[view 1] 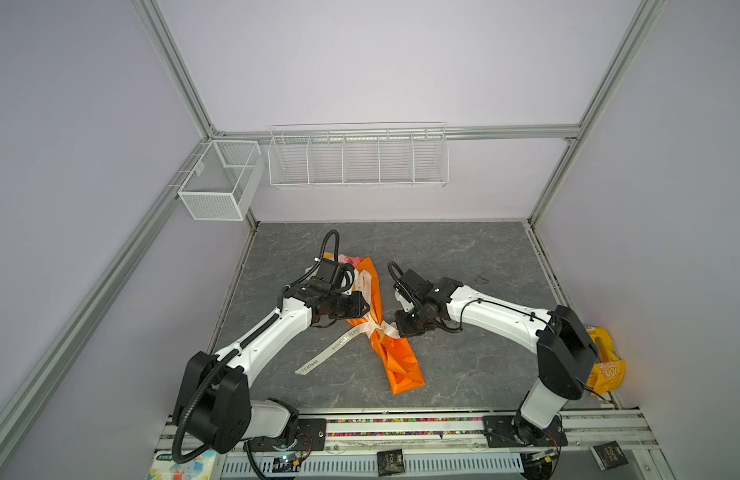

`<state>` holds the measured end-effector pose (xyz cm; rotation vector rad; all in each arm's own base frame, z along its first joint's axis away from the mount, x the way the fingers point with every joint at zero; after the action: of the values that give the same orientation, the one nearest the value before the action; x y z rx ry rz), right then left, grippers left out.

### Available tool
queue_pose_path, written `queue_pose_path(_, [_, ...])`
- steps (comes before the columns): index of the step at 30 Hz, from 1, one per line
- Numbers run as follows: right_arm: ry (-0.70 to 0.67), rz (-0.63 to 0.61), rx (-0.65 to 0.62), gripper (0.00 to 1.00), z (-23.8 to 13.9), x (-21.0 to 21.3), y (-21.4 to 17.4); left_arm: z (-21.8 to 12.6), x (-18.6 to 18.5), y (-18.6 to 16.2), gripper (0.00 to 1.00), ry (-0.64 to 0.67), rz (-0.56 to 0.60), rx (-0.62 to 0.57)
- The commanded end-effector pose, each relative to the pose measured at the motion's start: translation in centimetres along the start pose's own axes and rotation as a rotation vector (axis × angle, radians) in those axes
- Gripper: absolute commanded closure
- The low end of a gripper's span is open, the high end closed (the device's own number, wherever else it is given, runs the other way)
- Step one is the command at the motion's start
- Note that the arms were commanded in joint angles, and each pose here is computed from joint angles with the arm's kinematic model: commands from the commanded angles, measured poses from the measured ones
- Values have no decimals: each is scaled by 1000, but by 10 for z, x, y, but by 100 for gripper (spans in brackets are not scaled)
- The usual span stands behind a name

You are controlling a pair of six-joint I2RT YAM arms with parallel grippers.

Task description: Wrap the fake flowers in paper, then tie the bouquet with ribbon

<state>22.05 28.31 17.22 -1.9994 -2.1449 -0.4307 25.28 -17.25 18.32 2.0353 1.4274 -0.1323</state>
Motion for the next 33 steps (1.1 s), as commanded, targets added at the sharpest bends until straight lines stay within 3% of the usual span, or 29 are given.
queue_pose_path(1, [6,-31,2,93,-16,3,-5,15,6,8,75,-14,-61,-41])
queue_pose_path(5, [-11,-49,36,93,-13,2,-7,28,10,15,77,-4,-53,-42])
queue_pose_path(11, [-236,-112,37,93,-13,-11,-13,39,21,23,75,74,-51,-50])
queue_pose_path(18, [-376,-133,16,93,-17,-26,-19,40,34,27,75,110,-60,-54])
queue_pose_path(21, [-361,-105,9,93,-22,-31,-22,42,38,28,74,113,-69,-56])
queue_pose_path(25, [-191,-162,41,93,-21,-17,-28,49,41,28,69,109,-71,-40])
queue_pose_path(28, [-117,-158,37,93,-21,-10,-28,56,43,27,50,101,-90,-22])
queue_pose_path(33, [-129,-147,43,93,-14,-9,-26,57,46,25,42,122,-126,-22])
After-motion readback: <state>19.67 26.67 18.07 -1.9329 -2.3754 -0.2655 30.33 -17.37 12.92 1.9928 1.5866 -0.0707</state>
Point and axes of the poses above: each gripper's point midway between its finger pads, its own z axis out along the fingers, its own x axis along the line the jaws close on, y = z × x, the point moved 8 cm from there along -z, back along the fingers, and after that the axes turned 13 degrees about z, right-handed, at the moved point
